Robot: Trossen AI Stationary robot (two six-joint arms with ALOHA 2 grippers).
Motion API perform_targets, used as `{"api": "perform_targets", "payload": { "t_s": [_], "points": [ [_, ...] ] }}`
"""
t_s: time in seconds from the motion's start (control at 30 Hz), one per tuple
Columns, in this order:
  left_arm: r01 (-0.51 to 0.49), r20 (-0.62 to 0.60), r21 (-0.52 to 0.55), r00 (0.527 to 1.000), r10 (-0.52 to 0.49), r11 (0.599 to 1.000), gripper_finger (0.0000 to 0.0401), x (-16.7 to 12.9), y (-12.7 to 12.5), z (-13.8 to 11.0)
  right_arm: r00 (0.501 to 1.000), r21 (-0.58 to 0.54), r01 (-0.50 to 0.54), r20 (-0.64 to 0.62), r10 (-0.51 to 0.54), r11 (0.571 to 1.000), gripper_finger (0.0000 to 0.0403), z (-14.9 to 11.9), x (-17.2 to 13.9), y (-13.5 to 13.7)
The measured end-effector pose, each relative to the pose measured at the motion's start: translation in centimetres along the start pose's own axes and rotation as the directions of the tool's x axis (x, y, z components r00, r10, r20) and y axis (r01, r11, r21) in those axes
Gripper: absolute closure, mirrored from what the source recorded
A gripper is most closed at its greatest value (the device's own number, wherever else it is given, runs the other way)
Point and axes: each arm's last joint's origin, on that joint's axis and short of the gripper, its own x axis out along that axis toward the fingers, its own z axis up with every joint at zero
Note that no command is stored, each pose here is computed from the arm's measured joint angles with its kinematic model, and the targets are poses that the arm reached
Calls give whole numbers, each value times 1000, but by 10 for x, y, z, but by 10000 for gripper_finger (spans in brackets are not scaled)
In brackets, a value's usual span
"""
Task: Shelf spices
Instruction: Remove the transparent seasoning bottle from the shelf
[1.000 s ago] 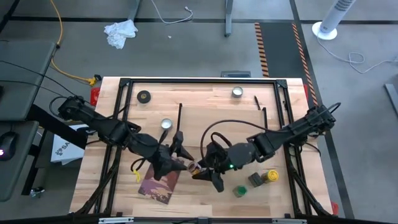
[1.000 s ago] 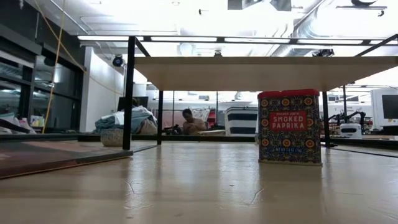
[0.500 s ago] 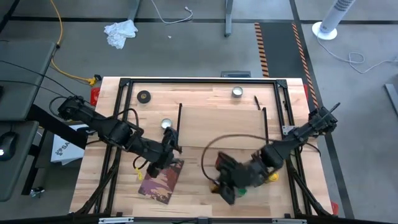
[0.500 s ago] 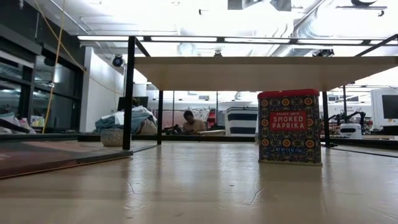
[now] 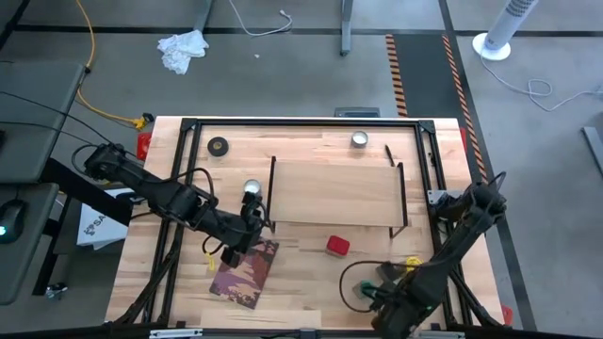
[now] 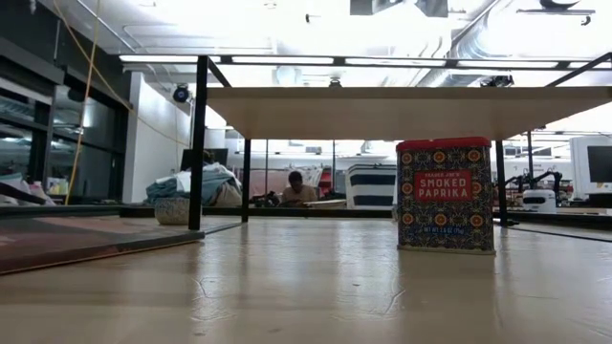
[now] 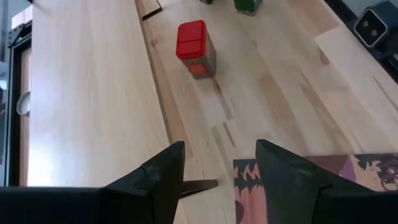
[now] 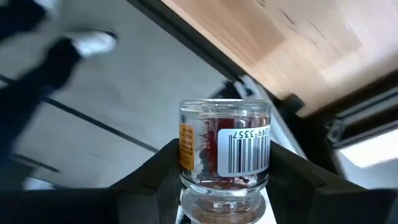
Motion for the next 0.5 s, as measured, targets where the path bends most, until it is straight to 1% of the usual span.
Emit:
{"api": "perform_targets", "payload": {
  "t_s": [0.1, 0.2, 0.27, 0.37, 0.5],
  "points": [
    [-4, 5, -1, 1000, 4, 1000, 205, 0, 1, 0, 996, -48, 64, -60, -67, 997, 231, 11, 16, 4],
    [-6, 7, 16, 1000, 6, 1000, 205, 0, 2, 1, 983, -137, 105, -135, -123, 985, 231, 24, 28, 7],
    [-6, 8, 16, 1000, 6, 1000, 205, 0, 2, 1, 976, -190, 117, -160, -149, 975, 231, 33, 32, 7],
    [-6, 16, 7, 1000, 5, 1000, 205, -3, 3, 0, 979, -226, 77, -167, -116, 971, 231, 43, 19, 7],
    [-1, 35, -55, 999, 3, 998, 205, -15, 4, -2, 991, -252, -31, -137, -4, 967, 231, 48, -20, 2]
  ]
}}
